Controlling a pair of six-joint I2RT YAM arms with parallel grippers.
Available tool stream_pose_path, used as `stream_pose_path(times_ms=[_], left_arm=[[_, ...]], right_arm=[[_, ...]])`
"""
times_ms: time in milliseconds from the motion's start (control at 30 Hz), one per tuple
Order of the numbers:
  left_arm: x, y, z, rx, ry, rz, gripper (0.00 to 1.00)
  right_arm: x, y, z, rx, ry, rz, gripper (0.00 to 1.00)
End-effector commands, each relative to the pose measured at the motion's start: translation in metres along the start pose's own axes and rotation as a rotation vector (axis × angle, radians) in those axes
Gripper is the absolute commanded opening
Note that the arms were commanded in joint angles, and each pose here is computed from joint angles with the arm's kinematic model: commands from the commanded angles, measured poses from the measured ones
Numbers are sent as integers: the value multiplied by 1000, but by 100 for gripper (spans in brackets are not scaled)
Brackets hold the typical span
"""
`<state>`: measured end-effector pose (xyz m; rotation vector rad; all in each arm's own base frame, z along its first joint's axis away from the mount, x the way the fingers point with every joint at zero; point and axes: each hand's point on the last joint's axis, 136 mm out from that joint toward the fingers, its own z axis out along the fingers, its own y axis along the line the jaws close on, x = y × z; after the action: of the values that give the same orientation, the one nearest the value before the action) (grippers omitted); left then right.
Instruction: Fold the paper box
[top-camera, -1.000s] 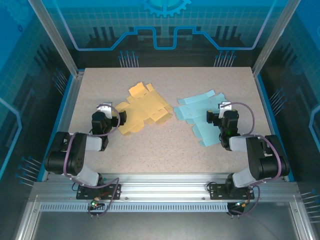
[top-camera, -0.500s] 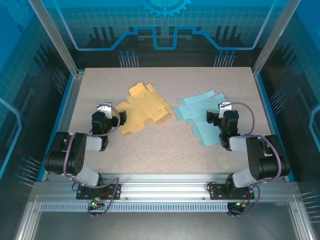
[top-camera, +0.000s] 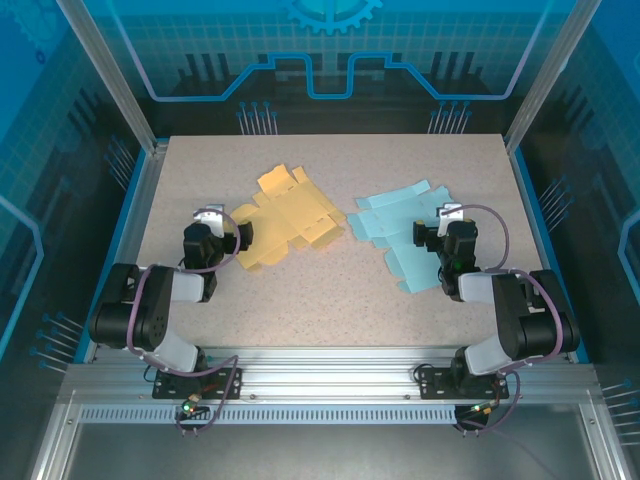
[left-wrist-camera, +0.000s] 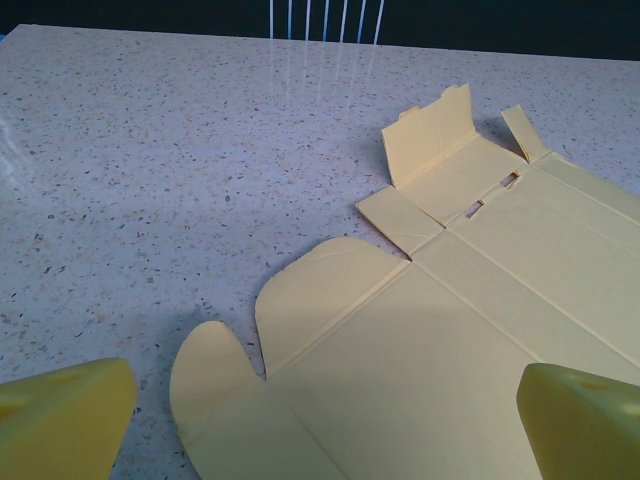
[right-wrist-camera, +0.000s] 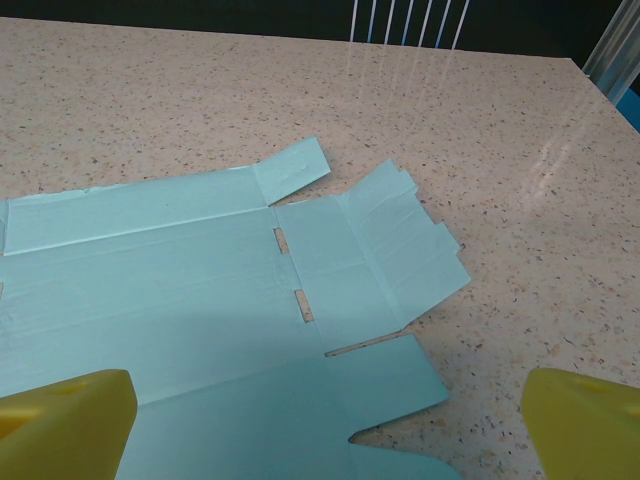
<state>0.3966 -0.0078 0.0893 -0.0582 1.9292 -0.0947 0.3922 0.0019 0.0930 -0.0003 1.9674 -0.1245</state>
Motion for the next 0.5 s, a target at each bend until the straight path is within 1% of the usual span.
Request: stream_pose_path(times_ms=[0, 167, 333, 400, 467], left_arm=[[-6, -1, -1, 12, -17, 4, 99], [-21, 2, -14, -10, -59, -3, 99], [-43, 4, -29, -35, -68, -13, 99], [-56, 3, -35, -34, -88, -23, 99], [-76, 0, -41, -28, -117, -45, 99]], right_arm=[[-4, 3, 0, -1, -22, 12, 100], [-9, 4, -1, -11, -10, 9, 100], [-14, 7, -1, -18, -3, -8, 100], [-23, -1, -4, 32, 30, 0, 100], [-35, -8, -12, 71, 28, 14, 100]])
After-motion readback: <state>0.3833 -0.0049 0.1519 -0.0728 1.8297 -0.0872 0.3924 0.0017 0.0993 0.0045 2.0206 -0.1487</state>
